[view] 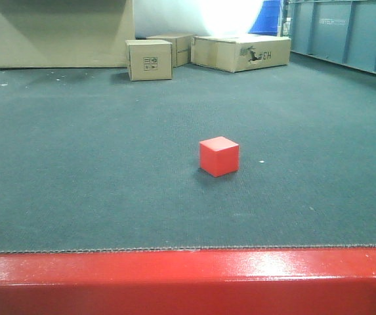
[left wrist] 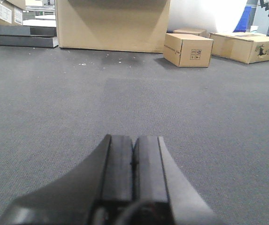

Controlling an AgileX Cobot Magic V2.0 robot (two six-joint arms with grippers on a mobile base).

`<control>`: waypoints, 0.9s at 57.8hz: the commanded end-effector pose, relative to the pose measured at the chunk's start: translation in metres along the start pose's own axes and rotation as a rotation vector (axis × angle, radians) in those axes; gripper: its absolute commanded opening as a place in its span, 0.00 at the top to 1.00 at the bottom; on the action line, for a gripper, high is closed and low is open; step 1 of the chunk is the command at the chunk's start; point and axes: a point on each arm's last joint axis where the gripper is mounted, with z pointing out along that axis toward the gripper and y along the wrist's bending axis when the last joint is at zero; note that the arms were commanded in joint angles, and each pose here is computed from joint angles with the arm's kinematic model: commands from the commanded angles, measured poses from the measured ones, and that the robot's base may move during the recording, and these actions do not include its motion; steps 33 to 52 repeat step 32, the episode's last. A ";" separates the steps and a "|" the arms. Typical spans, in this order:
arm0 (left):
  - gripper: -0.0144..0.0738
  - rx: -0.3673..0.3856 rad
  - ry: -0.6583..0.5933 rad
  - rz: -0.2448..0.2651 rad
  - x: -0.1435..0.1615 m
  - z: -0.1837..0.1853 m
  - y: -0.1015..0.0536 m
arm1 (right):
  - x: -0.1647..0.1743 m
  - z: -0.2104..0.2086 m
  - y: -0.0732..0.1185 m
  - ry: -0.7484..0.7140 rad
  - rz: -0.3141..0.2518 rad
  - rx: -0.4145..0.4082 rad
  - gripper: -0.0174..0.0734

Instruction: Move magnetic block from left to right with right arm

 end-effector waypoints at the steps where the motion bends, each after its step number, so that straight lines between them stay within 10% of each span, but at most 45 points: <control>1: 0.98 -0.003 -0.088 -0.011 -0.007 -0.001 0.000 | -0.009 -0.002 0.000 -0.102 -0.008 -0.002 0.74; 52: 0.98 -0.003 -0.088 -0.011 -0.007 -0.001 0.000 | -0.009 -0.002 0.000 -0.102 -0.008 -0.002 0.74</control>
